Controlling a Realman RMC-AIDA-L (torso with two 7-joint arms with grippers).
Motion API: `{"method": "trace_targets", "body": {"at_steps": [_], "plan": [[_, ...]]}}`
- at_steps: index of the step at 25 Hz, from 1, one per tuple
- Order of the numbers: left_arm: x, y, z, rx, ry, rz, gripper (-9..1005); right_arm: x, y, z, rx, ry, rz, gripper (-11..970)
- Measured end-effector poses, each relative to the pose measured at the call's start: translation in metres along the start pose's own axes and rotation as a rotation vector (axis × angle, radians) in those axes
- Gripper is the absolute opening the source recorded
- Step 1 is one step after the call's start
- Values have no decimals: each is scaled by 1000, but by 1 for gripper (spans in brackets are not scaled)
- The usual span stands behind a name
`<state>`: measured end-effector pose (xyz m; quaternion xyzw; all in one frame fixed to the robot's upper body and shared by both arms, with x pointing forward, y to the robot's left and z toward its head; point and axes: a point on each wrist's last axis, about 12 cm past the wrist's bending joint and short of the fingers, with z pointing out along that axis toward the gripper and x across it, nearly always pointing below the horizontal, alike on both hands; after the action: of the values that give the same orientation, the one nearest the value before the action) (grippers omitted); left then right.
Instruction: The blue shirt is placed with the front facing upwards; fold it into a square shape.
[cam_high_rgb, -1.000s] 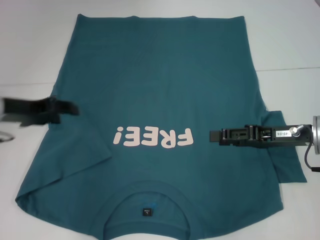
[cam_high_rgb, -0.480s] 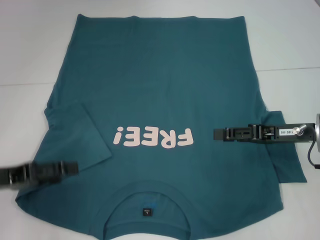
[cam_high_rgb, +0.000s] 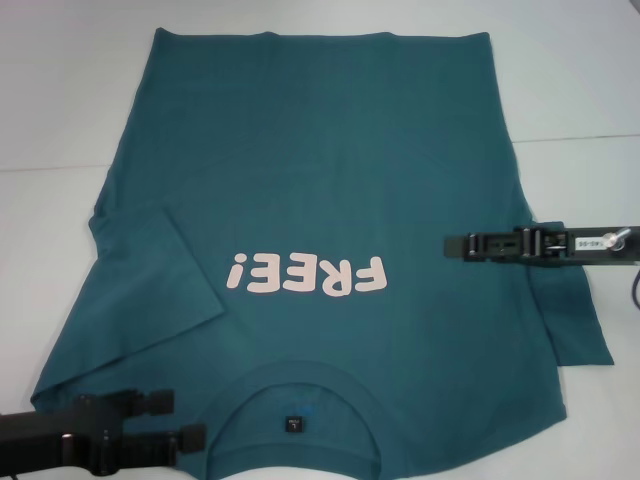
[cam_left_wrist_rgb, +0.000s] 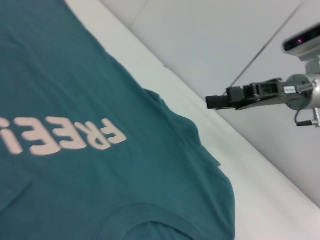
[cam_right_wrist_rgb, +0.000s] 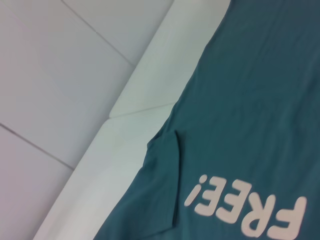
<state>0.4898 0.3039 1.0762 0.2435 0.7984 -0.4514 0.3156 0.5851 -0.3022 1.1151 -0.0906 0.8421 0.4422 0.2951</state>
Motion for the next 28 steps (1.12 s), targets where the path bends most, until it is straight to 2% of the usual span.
{"method": "trace_targets", "body": {"at_steps": [6,12,17,23,28], "plan": [[2,-4,6,22,-29,15,951,-3,-6,-26,16,-8,47,594],[-1,-3,4,14,-82,-15,951,-15,-20,-78,170,14,186,595],[-1,-2,0,4,-106,-23,950,-27,-21,-108,281,-35,217,595],[-3,-3,3,13,-108,-20,950,-28,-26,-121,312,-92,243,594],[-5,-4,4,17,-117,-18,950,-20,-41,-125,450,-55,335,594]]}}
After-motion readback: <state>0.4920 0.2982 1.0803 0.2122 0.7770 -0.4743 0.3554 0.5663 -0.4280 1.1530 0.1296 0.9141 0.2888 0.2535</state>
